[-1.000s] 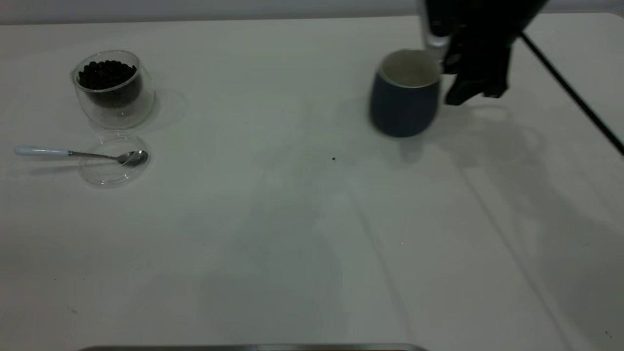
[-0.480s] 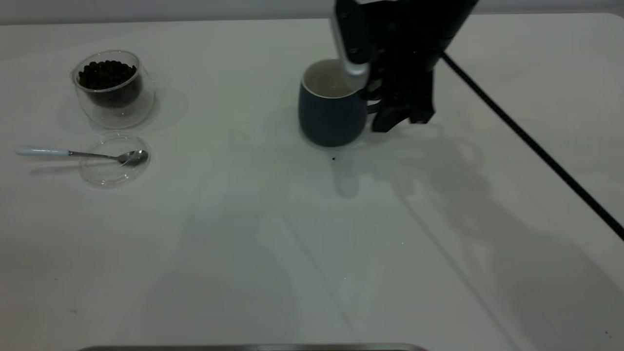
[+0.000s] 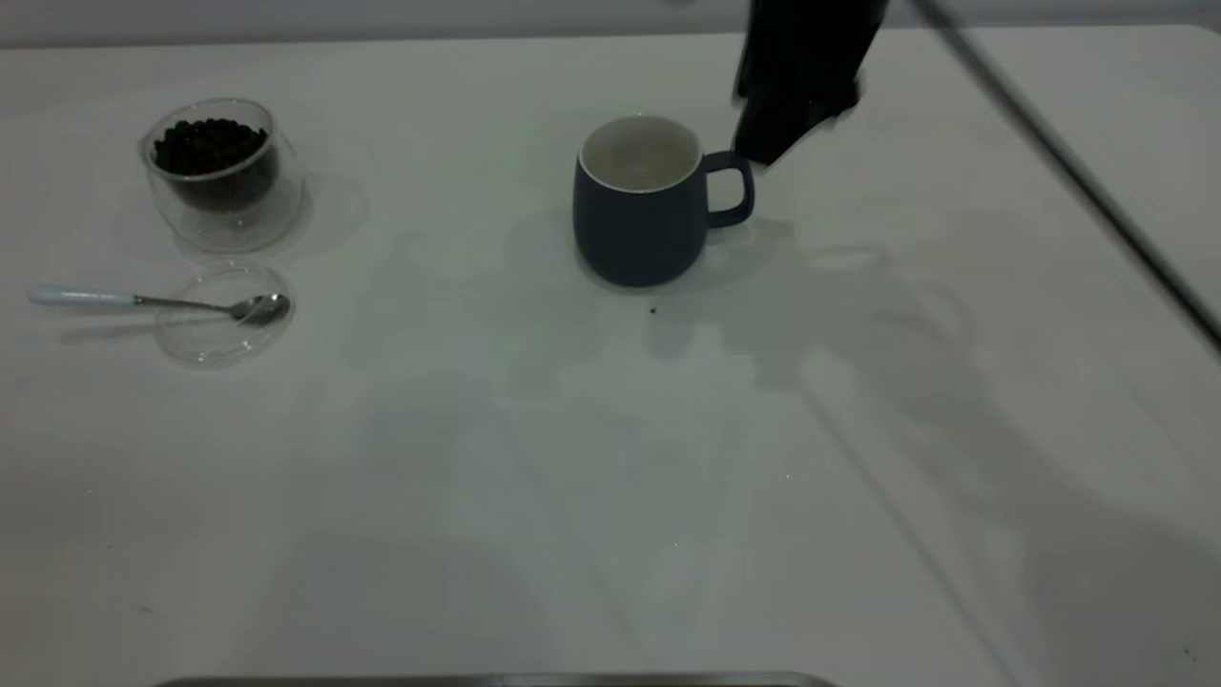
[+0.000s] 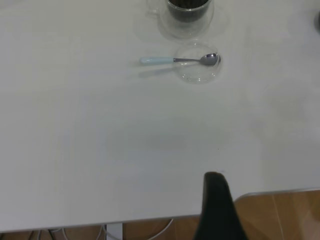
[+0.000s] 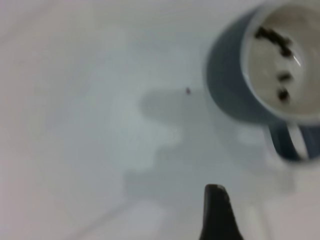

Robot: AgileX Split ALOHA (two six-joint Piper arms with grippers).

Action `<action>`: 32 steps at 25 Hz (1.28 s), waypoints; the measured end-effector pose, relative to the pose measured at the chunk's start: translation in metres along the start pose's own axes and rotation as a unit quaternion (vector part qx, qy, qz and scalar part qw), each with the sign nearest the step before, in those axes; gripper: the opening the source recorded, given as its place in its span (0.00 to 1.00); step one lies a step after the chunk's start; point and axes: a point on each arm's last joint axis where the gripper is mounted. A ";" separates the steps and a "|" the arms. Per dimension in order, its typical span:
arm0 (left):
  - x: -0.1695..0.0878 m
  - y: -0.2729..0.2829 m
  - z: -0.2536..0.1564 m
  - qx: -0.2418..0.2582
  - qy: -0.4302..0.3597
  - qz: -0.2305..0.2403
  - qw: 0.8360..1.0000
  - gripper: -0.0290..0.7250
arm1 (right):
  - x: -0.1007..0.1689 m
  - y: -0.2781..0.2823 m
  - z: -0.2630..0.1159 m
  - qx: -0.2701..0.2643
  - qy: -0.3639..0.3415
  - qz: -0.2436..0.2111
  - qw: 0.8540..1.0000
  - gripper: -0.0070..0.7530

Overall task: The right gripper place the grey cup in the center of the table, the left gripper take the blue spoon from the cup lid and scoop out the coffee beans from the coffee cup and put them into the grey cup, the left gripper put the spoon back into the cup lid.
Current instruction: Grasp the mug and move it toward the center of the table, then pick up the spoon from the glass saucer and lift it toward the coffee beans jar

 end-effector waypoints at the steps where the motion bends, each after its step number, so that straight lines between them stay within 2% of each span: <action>1: 0.000 0.000 0.000 0.000 0.000 0.000 1.000 0.81 | 0.000 0.019 0.001 0.005 -0.020 0.000 1.000 0.61; 5: 0.000 0.000 0.000 0.000 0.000 0.000 1.000 0.81 | 0.010 0.098 0.007 0.025 -0.080 -0.013 0.996 0.61; 9: 0.000 0.000 0.000 0.000 0.001 0.000 1.000 0.81 | 0.039 0.180 0.010 0.038 -0.146 -0.015 0.988 0.61; 13: 0.000 0.000 0.000 0.000 0.001 0.000 1.000 0.81 | 0.064 0.236 0.011 0.013 -0.239 -0.052 0.970 0.61; 15: 0.000 0.000 0.000 0.000 0.001 0.000 1.000 0.81 | 0.078 0.256 0.009 0.000 -0.250 -0.071 0.966 0.61; 19: 0.000 0.000 0.000 0.000 0.001 0.000 1.000 0.81 | 0.114 0.274 -0.004 -0.008 -0.266 -0.082 0.961 0.61; 28: 0.000 0.000 0.000 0.000 0.001 0.000 1.000 0.81 | 0.222 0.257 -0.056 0.005 -0.351 -0.054 0.935 0.61; 32: 0.000 0.000 0.000 0.000 0.001 0.000 1.000 0.81 | 0.260 0.254 -0.079 -0.007 -0.378 -0.083 0.922 0.61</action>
Point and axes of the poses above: a point on each arm's last joint axis where the gripper is mounted, y pointing back along that axis away from the gripper, x along the wrist's bending axis when the last joint is at zero, z = x × y, and after that the axes turned 11 degrees about y, right-handed
